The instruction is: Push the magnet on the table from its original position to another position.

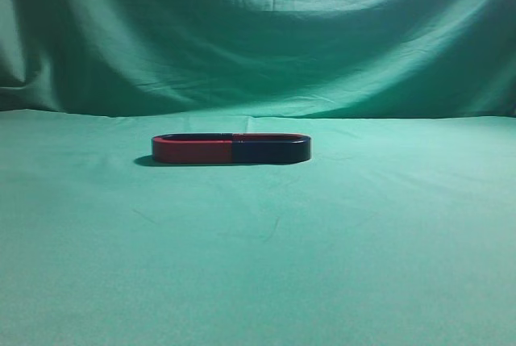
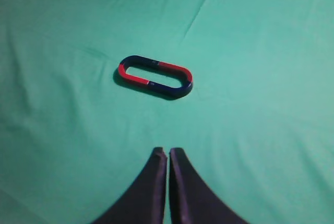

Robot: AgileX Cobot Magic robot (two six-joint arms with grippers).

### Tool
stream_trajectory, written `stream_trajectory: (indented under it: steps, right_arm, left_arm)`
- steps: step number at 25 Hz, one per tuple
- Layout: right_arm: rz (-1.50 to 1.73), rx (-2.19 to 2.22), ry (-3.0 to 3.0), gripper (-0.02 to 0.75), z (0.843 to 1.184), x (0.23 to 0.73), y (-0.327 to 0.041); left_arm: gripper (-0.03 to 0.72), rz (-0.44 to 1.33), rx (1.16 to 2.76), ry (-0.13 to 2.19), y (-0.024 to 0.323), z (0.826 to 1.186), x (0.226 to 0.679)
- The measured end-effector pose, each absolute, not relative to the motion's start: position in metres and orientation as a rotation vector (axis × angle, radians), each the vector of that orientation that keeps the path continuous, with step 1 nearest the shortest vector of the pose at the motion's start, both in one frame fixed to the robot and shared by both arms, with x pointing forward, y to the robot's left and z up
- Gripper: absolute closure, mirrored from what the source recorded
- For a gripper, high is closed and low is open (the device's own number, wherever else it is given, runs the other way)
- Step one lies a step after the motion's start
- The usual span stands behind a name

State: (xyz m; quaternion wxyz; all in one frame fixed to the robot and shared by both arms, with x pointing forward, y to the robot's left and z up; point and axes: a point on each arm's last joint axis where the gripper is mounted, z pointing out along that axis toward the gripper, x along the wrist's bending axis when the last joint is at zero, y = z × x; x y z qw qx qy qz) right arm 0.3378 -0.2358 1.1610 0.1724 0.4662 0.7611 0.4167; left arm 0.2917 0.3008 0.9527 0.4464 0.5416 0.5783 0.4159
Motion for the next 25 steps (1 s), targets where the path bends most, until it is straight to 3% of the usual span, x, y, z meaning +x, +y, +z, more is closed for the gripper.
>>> stream_trajectory:
  steps: [6,12,25]
  right_arm:
    - [1.283,1.223,2.071,0.738,1.151,0.288,-0.260]
    - [1.311,1.104,1.942,0.738,1.132,0.276,-0.272]
    - [1.237,1.163,1.487,0.738,0.996,0.288,-0.288]
  left_arm:
    - [0.289,1.030,1.341,1.432,0.301,0.953,0.292]
    - [0.289,1.030,1.341,1.432,0.301,0.953,0.292]
    - [0.289,1.030,1.341,1.432,0.301,0.953,0.292]
